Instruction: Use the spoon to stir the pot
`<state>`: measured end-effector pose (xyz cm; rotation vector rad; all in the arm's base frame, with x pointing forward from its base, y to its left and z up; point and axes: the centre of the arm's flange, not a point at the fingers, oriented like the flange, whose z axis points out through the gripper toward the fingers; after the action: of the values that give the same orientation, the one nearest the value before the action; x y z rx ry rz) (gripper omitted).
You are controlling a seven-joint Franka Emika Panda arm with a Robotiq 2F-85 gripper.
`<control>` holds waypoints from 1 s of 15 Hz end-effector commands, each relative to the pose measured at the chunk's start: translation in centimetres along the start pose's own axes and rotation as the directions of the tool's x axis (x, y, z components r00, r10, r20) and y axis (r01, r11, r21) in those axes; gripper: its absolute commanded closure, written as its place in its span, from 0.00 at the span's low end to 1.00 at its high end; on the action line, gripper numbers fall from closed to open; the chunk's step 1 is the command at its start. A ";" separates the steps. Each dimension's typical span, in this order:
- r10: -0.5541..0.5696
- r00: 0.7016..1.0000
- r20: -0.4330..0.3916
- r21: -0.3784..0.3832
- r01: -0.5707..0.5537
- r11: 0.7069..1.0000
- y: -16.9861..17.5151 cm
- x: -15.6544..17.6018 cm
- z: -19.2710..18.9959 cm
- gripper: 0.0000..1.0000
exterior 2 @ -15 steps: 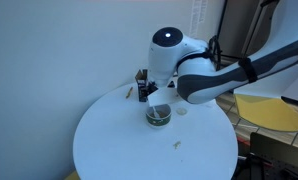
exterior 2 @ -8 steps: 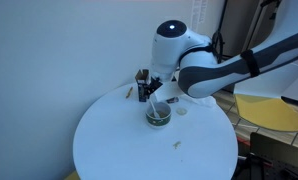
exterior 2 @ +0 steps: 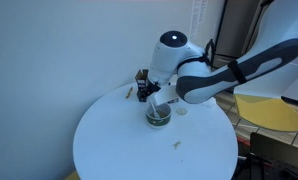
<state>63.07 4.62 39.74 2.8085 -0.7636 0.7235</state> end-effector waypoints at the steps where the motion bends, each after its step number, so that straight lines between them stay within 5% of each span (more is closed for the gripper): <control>1: -0.021 1.000 -0.023 0.051 0.022 0.998 0.5 0.0 0.6 0.00; 2: -0.020 0.999 -0.028 0.057 0.022 0.998 0.5 0.0 0.7 0.25; 3: -0.020 0.999 -0.034 0.059 0.022 0.998 0.5 0.1 0.9 0.26; 12: -0.013 0.999 -0.048 0.058 0.016 0.998 0.9 0.3 0.8 0.95; 15: -0.014 0.999 -0.051 0.050 0.017 0.999 0.9 0.2 0.3 1.00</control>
<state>63.73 3.67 38.97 2.8269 -0.7566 0.7982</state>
